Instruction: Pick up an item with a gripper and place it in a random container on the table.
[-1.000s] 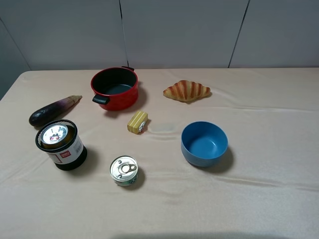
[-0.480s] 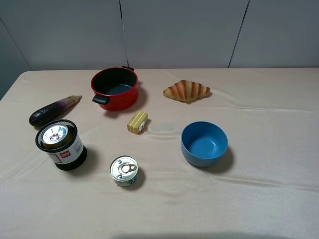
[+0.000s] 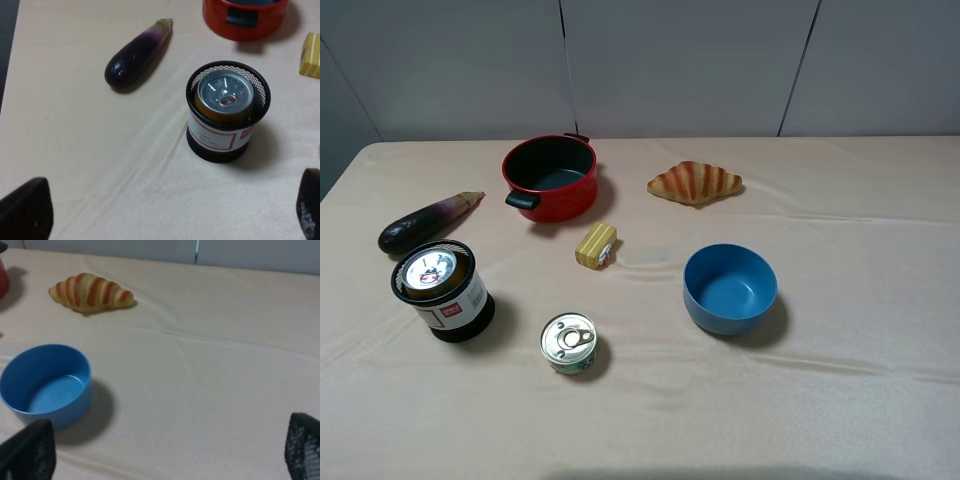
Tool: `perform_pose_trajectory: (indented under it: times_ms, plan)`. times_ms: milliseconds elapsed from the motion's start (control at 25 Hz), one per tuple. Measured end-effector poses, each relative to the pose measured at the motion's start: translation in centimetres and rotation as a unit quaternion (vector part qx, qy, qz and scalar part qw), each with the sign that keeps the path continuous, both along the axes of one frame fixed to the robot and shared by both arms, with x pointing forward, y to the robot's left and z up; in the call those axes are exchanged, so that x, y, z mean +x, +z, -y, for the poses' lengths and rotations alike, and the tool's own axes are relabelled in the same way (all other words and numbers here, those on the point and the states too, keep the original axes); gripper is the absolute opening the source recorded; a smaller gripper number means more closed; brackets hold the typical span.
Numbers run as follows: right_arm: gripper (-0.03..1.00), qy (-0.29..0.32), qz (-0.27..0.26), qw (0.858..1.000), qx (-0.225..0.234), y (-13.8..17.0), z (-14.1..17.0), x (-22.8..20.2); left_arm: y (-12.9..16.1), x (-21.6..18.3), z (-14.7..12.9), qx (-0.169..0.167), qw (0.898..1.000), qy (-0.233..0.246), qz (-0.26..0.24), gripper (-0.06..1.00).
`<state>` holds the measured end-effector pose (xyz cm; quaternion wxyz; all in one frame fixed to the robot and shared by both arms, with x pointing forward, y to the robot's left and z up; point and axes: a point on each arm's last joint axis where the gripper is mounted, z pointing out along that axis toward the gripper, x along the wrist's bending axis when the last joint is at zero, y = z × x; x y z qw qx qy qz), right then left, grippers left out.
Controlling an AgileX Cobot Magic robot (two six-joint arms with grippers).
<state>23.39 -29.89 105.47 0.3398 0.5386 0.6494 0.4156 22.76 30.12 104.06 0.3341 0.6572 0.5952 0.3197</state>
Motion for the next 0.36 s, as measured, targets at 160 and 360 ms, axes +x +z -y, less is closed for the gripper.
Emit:
perform_pose_trajectory:
  times_ms: [160, 360]
  plan:
    - [0.69, 0.000, 0.000, 1.000, 0.000, 0.00, 0.00, 0.00, 0.00, 0.00, 0.00, 0.000, 1.000, 0.000, 0.000, 0.99]
    - [0.69, 0.000, 0.000, 1.000, 0.000, 0.00, 0.00, 0.00, 0.00, 0.00, 0.00, 0.000, 1.000, 0.000, 0.000, 0.99]
